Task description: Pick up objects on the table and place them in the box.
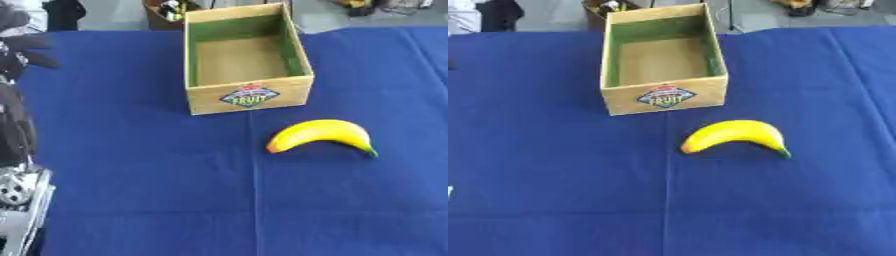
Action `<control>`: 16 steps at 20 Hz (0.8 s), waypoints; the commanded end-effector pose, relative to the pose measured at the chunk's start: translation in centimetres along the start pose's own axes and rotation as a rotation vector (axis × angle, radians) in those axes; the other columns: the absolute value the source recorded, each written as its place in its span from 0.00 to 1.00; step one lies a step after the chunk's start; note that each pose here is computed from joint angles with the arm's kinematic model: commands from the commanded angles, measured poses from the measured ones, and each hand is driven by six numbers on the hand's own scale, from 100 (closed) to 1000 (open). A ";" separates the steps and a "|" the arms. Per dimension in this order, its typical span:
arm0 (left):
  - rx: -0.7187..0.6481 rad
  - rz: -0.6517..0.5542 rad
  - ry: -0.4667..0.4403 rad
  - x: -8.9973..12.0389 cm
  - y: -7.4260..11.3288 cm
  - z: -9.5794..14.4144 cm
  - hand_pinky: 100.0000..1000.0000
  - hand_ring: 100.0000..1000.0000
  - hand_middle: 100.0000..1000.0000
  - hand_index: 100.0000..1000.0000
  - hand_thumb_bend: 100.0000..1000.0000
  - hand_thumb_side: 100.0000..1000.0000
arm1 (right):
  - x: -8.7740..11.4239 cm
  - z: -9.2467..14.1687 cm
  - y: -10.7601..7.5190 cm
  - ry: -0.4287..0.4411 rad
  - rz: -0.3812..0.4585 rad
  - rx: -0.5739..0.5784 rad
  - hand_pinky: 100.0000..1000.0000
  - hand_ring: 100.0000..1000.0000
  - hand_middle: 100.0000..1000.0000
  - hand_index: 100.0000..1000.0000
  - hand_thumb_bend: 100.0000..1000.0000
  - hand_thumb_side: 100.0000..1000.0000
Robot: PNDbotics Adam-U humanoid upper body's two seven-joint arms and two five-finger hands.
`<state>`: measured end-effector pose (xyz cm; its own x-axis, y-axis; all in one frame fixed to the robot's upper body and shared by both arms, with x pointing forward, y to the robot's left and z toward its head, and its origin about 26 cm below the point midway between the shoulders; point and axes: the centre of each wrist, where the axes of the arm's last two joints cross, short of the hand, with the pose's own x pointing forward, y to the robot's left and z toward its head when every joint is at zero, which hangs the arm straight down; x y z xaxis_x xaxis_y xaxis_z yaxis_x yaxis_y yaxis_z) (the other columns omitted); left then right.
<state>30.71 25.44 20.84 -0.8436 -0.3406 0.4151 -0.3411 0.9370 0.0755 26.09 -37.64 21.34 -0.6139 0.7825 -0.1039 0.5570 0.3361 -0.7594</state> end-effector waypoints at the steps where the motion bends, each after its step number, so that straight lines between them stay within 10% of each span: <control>1: -0.020 0.001 -0.031 0.5 0.2 -0.6 0.42 0.56 0.65 0.78 0.00 1.00 | -0.2 -1.7 -1.8 -0.029 0.048 0.079 0.71 0.70 0.65 0.80 0.15 0.99; 16: -0.046 0.023 -0.026 0.6 -0.1 -0.5 0.41 0.56 0.65 0.78 0.00 1.00 | 0.0 -5.8 -4.1 0.013 0.176 0.386 0.74 0.75 0.73 0.84 0.15 0.96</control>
<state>30.71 25.01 20.74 -0.8486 -0.3174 0.4231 -0.3081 0.9469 0.0923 27.34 -36.26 26.84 -0.5228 0.8284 -0.2011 0.3945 0.0260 -0.9185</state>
